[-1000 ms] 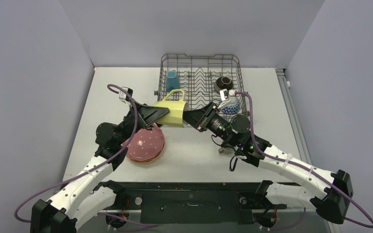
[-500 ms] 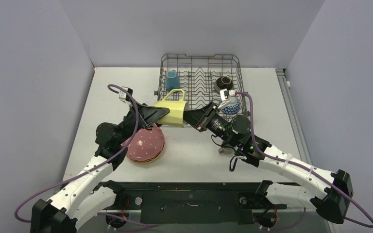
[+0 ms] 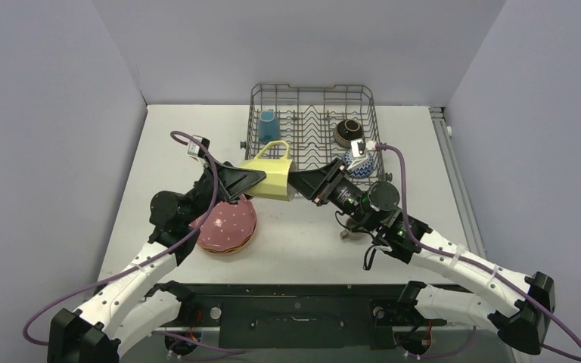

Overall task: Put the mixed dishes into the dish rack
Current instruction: Turn the cup upside down in the dish rack.

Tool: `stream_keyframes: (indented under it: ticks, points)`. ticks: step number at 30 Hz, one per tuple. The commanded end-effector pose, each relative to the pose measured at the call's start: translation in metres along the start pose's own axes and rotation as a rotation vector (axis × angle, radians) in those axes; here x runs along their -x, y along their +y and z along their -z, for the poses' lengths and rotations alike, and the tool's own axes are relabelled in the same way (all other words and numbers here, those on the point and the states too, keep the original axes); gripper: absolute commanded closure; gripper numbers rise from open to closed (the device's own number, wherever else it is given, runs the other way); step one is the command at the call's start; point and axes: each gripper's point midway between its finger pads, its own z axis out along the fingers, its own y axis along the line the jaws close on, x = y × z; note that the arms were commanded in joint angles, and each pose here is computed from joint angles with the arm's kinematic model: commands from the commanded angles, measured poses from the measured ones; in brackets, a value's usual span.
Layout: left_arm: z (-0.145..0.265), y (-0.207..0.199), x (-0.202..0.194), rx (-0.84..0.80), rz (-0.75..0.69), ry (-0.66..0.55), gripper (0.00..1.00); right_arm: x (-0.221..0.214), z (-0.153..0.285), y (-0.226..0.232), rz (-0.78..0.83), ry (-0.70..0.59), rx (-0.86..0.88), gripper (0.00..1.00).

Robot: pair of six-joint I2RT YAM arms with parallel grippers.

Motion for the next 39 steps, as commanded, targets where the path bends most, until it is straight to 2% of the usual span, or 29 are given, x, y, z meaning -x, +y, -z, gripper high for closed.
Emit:
stream_keyframes:
  ticks: [1,7,23,39]
  points:
    - [-0.001,-0.021,0.004,-0.070,-0.075,-0.011,1.00,0.043,0.019,0.044,0.000,-0.142,0.121,0.72]
    - [-0.003,-0.021,0.005,-0.059,-0.091,-0.013,1.00,0.049,0.037,0.031,0.001,-0.167,0.092,0.62]
    - [-0.017,0.004,0.015,0.074,-0.190,0.003,1.00,0.068,0.076,0.006,0.041,-0.233,0.018,0.58]
    - [-0.032,0.031,0.060,0.321,-0.493,0.021,1.00,0.065,0.097,-0.008,0.148,-0.207,-0.064,0.57]
